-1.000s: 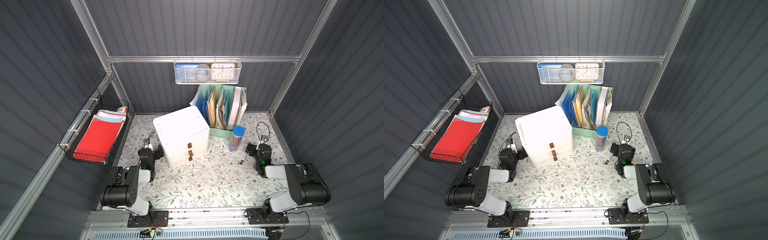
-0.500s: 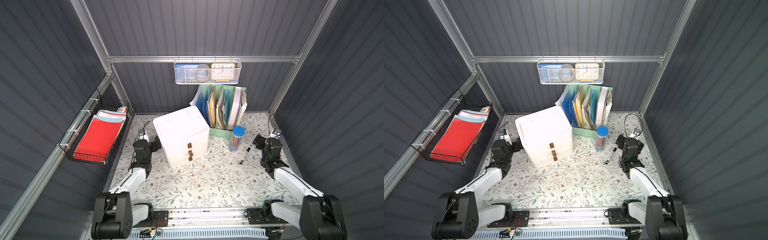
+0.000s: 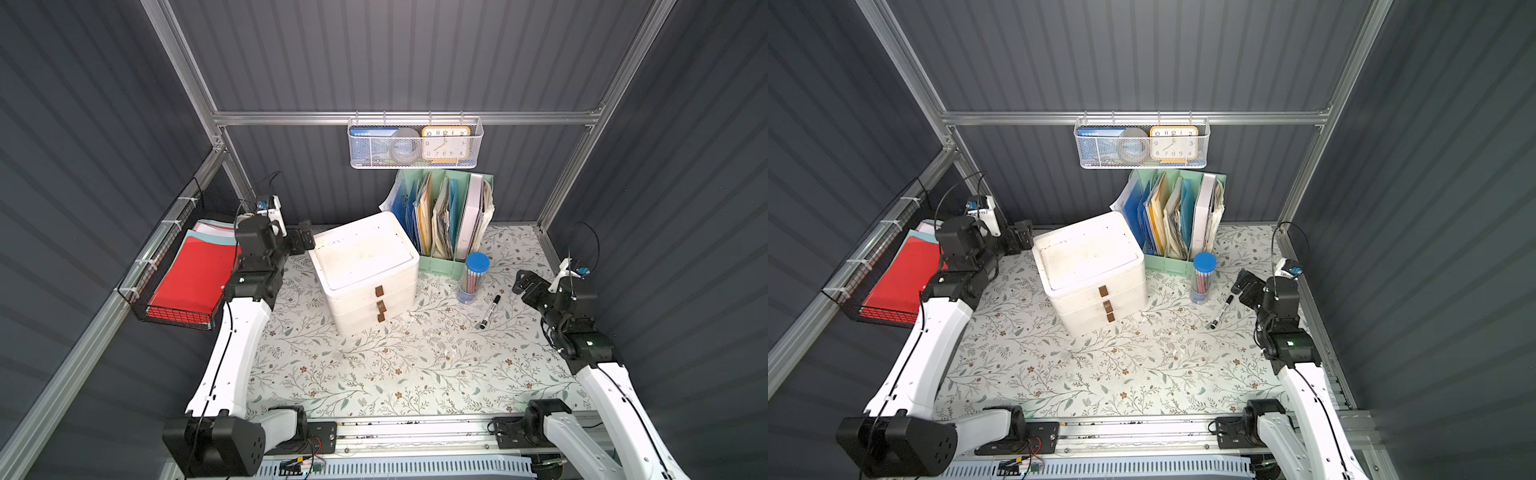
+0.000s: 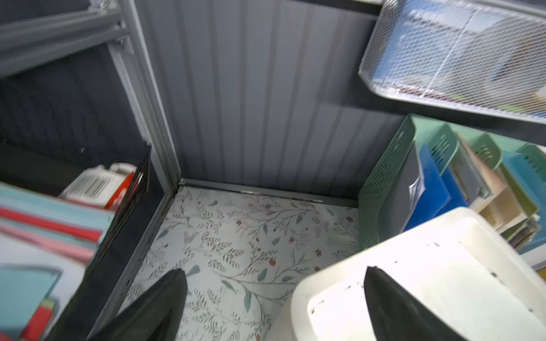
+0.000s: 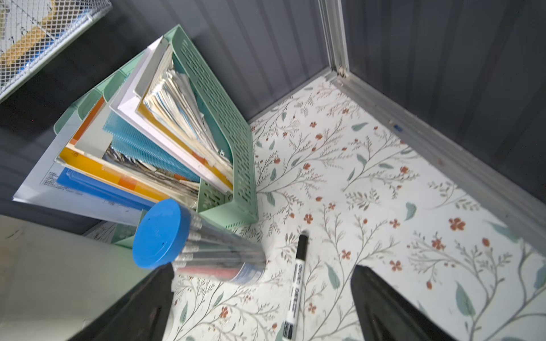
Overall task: Take the microphone out of the drawer
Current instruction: Adjust the storage box at the center of the board.
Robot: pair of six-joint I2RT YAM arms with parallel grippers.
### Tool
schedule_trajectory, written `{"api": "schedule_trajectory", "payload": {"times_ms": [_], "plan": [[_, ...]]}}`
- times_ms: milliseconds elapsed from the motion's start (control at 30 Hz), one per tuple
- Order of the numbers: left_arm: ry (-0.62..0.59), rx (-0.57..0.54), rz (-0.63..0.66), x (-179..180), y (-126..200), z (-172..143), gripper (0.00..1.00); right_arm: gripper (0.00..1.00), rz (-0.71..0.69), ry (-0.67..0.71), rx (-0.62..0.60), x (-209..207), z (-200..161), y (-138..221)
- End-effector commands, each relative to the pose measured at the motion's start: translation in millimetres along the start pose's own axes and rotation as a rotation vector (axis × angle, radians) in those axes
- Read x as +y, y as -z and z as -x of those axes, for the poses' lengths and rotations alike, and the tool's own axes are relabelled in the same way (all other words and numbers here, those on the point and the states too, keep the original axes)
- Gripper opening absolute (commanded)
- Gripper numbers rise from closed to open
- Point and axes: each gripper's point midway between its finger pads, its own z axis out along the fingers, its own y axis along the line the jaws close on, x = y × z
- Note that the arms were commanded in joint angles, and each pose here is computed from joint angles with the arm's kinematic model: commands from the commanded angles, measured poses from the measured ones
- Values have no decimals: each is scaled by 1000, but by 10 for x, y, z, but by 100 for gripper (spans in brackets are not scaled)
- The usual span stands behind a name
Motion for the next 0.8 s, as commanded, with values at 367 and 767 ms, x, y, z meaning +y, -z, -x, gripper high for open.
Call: {"api": "schedule_trajectory", "payload": {"times_ms": [367, 767], "plan": [[-181, 401, -311, -643, -617, -550, 99, 99, 132, -52, 202, 406, -356, 83], [-317, 538, -312, -874, -780, -1017, 93, 99, 179, -44, 224, 614, -407, 67]]}}
